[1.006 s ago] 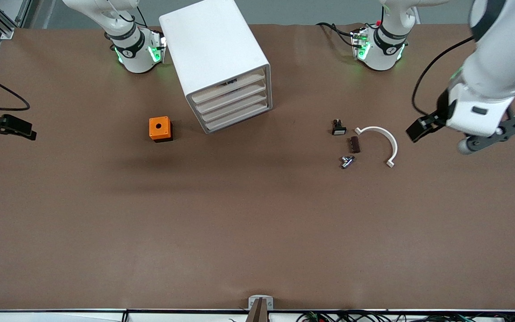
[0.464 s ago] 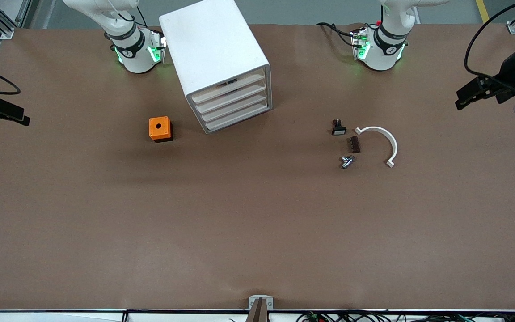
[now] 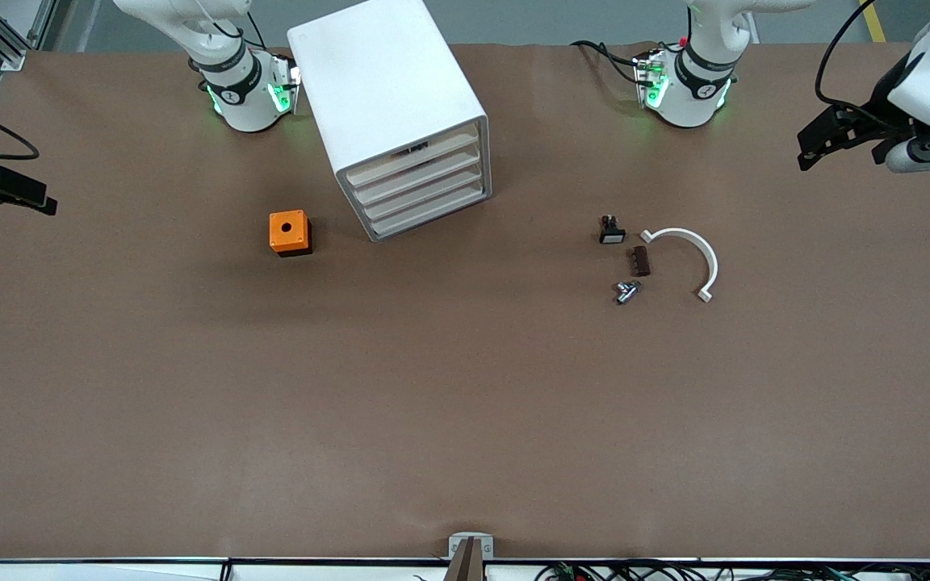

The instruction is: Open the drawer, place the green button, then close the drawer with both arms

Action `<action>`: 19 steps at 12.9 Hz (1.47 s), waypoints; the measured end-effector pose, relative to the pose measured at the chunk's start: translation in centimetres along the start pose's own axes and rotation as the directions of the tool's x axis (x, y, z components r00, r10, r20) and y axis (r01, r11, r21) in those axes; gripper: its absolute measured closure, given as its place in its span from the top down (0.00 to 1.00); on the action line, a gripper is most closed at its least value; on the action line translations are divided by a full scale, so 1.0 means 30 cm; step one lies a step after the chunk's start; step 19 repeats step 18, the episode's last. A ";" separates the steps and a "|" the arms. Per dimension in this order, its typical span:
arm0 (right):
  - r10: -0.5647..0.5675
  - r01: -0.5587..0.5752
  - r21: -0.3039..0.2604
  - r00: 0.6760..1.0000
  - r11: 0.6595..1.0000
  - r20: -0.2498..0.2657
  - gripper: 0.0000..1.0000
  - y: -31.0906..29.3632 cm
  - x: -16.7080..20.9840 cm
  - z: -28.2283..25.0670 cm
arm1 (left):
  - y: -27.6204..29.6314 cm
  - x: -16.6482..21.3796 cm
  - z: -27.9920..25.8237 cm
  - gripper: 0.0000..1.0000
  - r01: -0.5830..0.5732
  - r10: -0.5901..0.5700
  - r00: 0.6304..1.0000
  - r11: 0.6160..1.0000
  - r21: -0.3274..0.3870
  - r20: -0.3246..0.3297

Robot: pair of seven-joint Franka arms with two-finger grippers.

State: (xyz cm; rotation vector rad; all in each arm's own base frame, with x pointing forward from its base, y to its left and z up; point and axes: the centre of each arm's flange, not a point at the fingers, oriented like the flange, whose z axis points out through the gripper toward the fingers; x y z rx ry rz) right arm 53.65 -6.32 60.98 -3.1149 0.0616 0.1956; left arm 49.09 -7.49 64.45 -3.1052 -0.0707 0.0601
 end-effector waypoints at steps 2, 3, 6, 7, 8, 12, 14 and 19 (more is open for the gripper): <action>0.000 0.000 0.004 1.000 1.000 -0.015 1.00 0.002 -0.046 0.017 | 0.010 -0.001 0.003 1.00 -0.005 0.005 1.000 1.000 0.001 0.000; 0.000 0.000 0.005 1.000 1.000 -0.022 1.00 0.002 -0.057 0.020 | 0.009 -0.001 0.004 1.00 -0.006 0.006 1.000 1.000 0.001 0.000; -0.001 0.001 0.004 0.999 1.000 -0.039 1.00 0.002 -0.052 0.032 | 0.010 -0.001 0.003 1.00 -0.006 0.006 1.000 1.000 0.001 -0.001; -0.001 0.001 0.004 0.999 1.000 -0.045 1.00 0.002 -0.048 0.035 | 0.009 0.000 0.003 1.00 -0.006 0.006 1.000 1.000 0.001 -0.001; -0.001 0.001 0.003 0.998 1.000 -0.055 1.00 0.002 -0.043 0.037 | 0.009 0.000 0.003 1.00 -0.006 0.006 1.000 1.000 0.001 -0.001; -0.001 0.001 0.001 0.997 1.000 -0.081 1.00 0.003 -0.031 0.042 | 0.008 0.001 -0.015 1.00 -0.005 0.005 1.000 1.000 -0.002 -0.016; 0.000 0.000 0.001 0.997 1.000 -0.083 1.00 0.004 -0.028 0.047 | 0.006 0.001 -0.019 1.00 -0.004 0.004 1.000 1.000 -0.003 -0.018; 0.001 -0.001 0.001 0.997 1.000 -0.084 1.00 0.006 -0.028 0.047 | 0.005 0.001 -0.031 1.00 -0.003 0.003 1.000 1.000 -0.004 -0.026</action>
